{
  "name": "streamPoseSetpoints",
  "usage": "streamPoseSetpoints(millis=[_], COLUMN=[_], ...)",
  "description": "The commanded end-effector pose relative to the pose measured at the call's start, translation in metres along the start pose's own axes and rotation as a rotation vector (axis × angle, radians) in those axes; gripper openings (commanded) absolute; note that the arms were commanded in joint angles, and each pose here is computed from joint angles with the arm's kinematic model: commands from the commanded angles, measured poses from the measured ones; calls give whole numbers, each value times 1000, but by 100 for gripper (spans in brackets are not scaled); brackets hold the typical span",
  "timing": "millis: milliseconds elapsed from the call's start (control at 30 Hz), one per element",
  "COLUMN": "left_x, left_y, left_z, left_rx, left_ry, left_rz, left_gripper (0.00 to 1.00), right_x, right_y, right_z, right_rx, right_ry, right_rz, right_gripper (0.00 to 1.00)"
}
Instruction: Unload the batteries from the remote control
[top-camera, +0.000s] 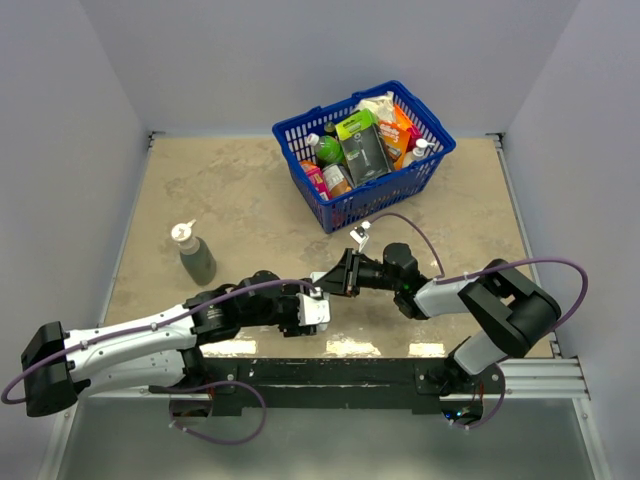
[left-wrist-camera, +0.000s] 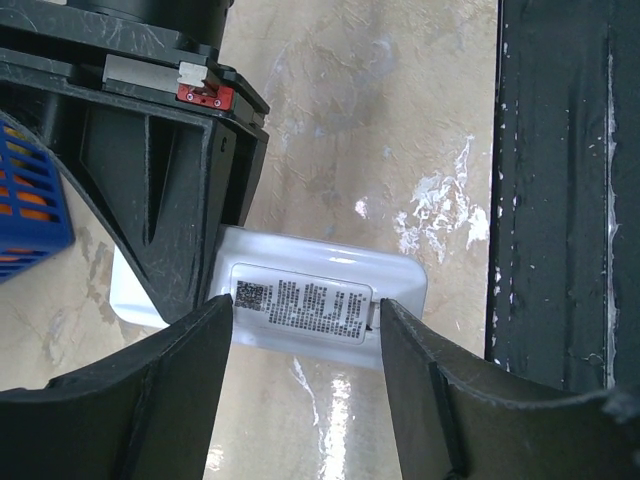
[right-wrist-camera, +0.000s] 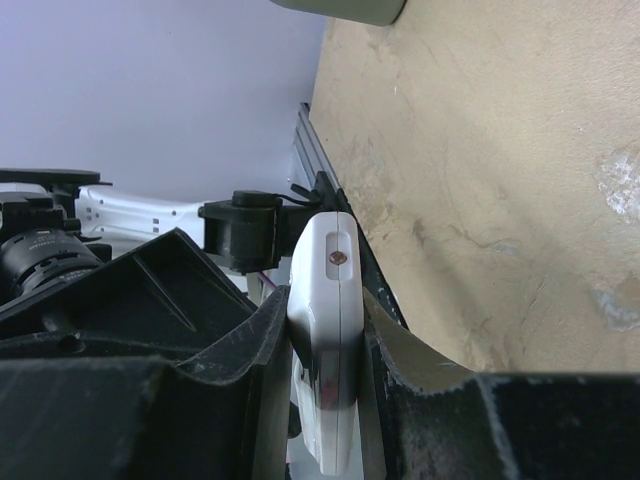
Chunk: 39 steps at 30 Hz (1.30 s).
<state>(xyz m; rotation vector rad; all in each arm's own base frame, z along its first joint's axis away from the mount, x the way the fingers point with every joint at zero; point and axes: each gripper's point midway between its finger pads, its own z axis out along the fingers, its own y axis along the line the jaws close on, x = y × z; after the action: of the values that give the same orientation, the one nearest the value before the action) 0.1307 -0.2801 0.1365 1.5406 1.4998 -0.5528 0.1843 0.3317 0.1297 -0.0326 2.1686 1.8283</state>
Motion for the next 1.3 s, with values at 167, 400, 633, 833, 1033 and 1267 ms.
streamPoseSetpoints(millis=[167,400,633,833,1033,1267], left_x=[-7,-5,-3,-3,-5,-7], left_y=[20,28,35,38,45,51], left_z=[1,0,1,0,-2,-5], left_rx=[-88,-129,-152,-168,-200,-227], left_ry=[-5,13,35,41,46,51], left_rz=[63,73,100,111,122,132], left_gripper=[65,65,65,65,65,65], right_x=[1,4,6,6,6,6], right_y=[32,38,32,32,32,32], right_z=[-3,-5,-4,-4,-4,-3], right_rx=[-124,-196,-190,-190,-193,-187], right_ry=[23,28,30,29,31,34], right_rz=[-18,12,25,25,23,19], right_gripper=[0,0,0,0,0,0])
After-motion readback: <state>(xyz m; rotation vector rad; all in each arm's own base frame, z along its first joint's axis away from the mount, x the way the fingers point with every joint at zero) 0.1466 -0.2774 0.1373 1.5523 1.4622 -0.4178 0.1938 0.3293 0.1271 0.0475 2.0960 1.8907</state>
